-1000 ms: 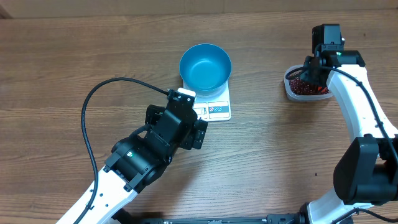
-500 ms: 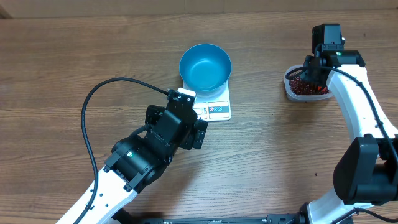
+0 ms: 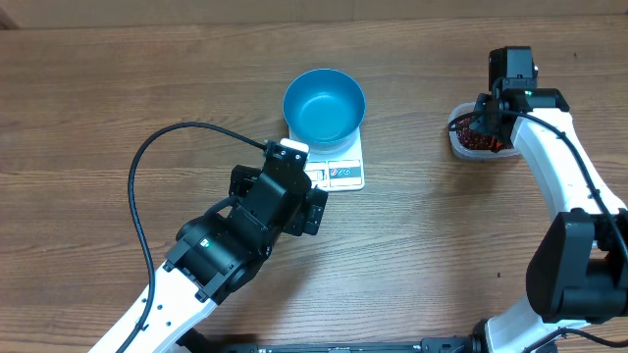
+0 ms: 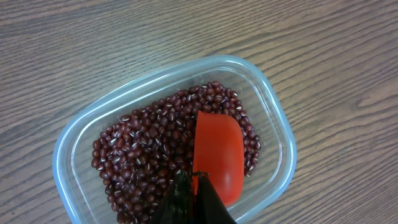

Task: Scoop item into bowl and weigh 150g on scale
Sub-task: 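Lower the red cup into the beans with the right gripper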

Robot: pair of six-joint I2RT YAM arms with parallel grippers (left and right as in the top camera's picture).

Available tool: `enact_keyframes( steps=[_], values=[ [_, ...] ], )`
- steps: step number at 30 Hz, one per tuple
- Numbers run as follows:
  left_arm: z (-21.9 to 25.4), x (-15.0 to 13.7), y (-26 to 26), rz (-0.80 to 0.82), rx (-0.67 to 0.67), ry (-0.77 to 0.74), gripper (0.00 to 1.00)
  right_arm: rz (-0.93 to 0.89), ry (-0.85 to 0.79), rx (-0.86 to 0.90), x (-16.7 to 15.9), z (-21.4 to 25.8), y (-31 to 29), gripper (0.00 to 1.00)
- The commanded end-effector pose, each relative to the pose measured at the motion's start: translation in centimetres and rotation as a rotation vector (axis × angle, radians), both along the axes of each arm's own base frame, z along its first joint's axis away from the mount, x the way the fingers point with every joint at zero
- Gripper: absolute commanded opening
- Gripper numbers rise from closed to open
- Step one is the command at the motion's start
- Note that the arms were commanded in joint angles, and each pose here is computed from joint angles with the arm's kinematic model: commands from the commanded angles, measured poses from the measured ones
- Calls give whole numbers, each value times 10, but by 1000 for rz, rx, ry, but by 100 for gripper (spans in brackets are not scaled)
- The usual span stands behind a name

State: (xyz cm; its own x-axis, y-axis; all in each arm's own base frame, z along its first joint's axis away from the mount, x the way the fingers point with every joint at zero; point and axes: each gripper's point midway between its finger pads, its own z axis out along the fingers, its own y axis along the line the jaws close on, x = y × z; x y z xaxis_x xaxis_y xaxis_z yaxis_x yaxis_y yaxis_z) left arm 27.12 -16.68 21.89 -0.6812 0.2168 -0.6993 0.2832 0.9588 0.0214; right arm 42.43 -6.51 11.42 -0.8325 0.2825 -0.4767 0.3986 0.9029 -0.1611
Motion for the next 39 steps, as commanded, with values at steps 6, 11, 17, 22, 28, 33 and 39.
enact_keyframes(
  steps=[6, 11, 17, 22, 28, 33, 39],
  values=[
    [-4, 3, 3, 7, 15, 5, 99, 10, -5, 28, 2, -5, 3, 4],
    [-4, 3, 3, 7, 15, 5, 100, 21, -16, 53, 4, -10, 8, 4],
    [-4, 3, 3, 7, 15, 5, 99, 24, -9, 59, 2, -15, 9, 4],
    [-4, 3, 3, 7, 15, 5, 100, 32, -9, 78, 2, -16, 12, 4],
    [-4, 3, 3, 7, 15, 5, 99, 48, -15, 113, 4, -17, 19, 4],
    [-4, 3, 3, 7, 15, 5, 100, 48, -17, 113, 4, -17, 19, 4],
    [-4, 3, 3, 7, 15, 5, 99, 48, -16, 112, 5, -18, 19, 4]
  ],
)
